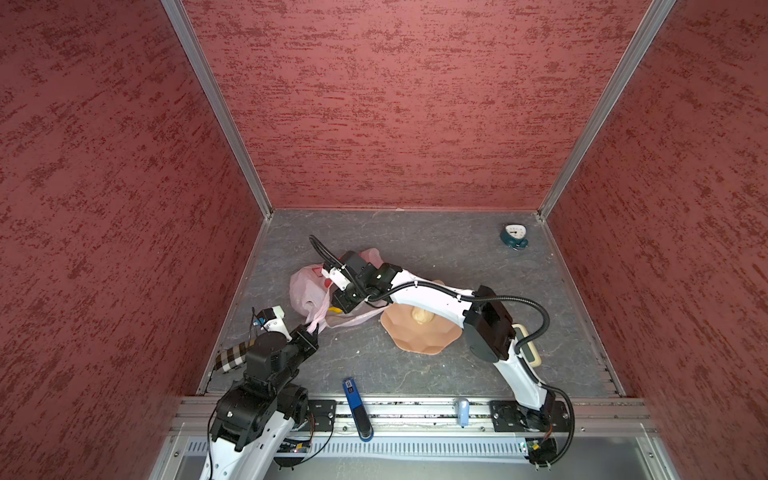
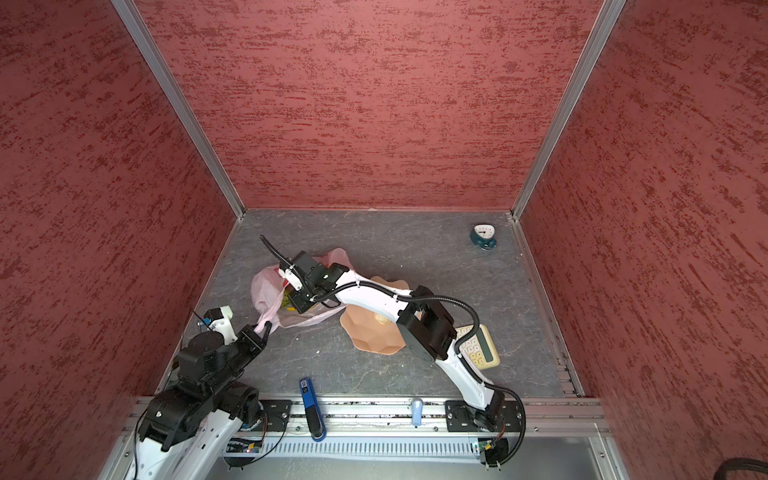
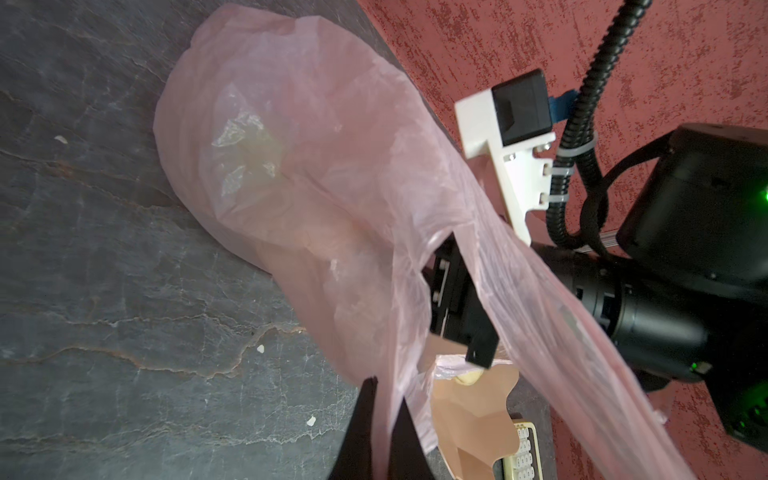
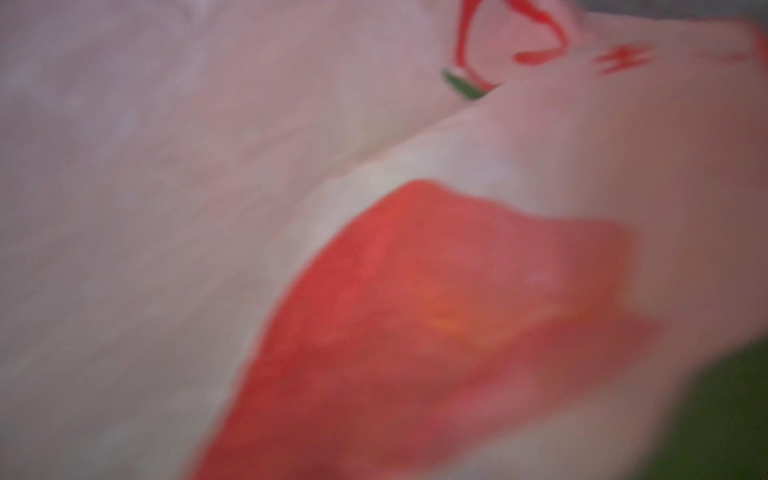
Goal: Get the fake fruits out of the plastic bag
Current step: 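Push the right gripper deeper into the bag and close on a pale pear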
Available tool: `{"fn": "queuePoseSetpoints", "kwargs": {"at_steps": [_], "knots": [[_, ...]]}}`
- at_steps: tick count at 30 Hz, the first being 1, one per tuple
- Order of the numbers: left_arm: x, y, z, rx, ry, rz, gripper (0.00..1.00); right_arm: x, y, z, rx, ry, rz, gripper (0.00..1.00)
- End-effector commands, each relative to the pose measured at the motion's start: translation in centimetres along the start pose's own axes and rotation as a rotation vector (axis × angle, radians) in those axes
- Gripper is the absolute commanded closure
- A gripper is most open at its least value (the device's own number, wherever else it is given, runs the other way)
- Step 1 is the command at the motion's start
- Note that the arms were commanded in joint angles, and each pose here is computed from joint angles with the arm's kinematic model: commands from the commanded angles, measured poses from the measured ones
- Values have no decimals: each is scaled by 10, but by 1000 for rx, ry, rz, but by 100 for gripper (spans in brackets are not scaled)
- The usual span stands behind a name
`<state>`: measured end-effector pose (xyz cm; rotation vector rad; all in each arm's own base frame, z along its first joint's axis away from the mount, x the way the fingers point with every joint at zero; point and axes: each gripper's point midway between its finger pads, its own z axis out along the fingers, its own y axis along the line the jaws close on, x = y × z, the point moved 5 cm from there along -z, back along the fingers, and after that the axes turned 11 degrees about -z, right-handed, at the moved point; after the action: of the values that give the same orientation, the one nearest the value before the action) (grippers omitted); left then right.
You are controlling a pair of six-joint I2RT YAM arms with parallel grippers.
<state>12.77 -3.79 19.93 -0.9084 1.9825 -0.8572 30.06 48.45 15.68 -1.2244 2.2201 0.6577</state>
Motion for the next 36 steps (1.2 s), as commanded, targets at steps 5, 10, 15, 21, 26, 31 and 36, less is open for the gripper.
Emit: {"fn": "queuePoseSetpoints", "kwargs": {"at_steps": [5,10,15,21,26,31,36], "knots": [[5,6,0,-6,25,-14,91,-16,-56,-1,172,-74,-15,58],[9,3,10,-1,59,-8,91,-12,-73,-2,226,-59,-28,43],[7,-8,23,29,74,2,91,-10,-82,-2,282,-55,-28,29],[0,-31,37,77,77,41,91,-4,-95,5,352,-55,14,12],[-3,-46,46,95,92,74,92,-3,-103,7,381,-74,56,10],[-2,-48,51,99,101,80,91,1,-114,11,389,-75,100,10],[-2,-48,54,98,103,80,91,9,-123,16,382,-63,131,11]]}}
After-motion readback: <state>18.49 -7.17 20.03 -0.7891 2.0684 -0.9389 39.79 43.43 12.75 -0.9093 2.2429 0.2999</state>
